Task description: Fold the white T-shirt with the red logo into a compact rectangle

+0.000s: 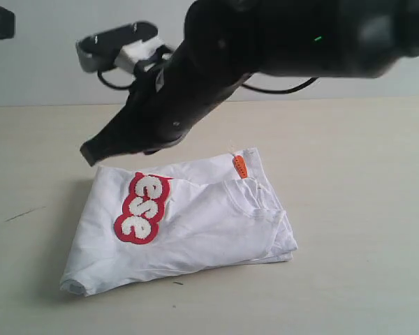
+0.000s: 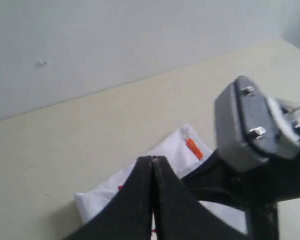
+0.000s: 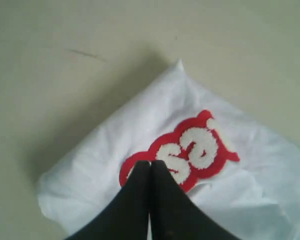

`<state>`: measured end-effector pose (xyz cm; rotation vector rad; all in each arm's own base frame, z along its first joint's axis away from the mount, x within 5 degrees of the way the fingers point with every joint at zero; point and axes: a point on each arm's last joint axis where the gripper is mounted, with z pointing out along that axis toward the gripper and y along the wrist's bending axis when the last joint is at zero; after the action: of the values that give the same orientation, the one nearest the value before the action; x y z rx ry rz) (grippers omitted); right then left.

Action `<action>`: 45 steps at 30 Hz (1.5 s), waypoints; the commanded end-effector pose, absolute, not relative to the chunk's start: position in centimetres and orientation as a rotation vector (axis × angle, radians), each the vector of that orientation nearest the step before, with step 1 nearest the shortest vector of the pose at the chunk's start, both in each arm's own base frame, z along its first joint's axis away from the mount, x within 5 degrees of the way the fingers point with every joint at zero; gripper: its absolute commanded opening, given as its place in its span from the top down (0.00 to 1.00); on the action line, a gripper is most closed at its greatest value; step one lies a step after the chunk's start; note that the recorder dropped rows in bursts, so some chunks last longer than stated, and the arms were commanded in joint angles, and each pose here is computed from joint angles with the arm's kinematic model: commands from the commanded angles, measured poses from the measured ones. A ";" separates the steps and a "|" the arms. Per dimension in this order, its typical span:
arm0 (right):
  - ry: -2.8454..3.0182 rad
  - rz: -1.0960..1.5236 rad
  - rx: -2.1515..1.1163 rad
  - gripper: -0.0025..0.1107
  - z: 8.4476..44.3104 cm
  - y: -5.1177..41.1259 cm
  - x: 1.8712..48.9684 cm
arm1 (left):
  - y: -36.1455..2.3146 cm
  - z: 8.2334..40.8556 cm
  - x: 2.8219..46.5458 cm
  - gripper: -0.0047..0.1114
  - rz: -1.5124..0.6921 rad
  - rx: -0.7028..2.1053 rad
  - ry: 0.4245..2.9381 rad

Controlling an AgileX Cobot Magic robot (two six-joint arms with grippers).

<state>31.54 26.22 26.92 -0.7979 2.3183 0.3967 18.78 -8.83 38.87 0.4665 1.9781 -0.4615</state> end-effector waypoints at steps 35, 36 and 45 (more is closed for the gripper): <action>1.198 0.390 -0.315 0.98 42.9 -1.2 1.3 | 0.4 36.6 -0.6 0.96 -0.273 0.161 0.947; 1.170 0.386 -0.287 0.98 42.7 -2.0 0.5 | 0.4 36.6 -0.6 0.96 -0.273 0.161 0.947; 1.081 0.280 -0.098 0.98 40.7 -4.4 -3.9 | 0.4 36.6 -0.6 0.96 -0.288 0.149 0.944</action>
<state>-3.74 -4.78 41.18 -0.1393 1.0623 0.3324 -0.57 0.37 36.59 0.1575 0.9523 -0.2824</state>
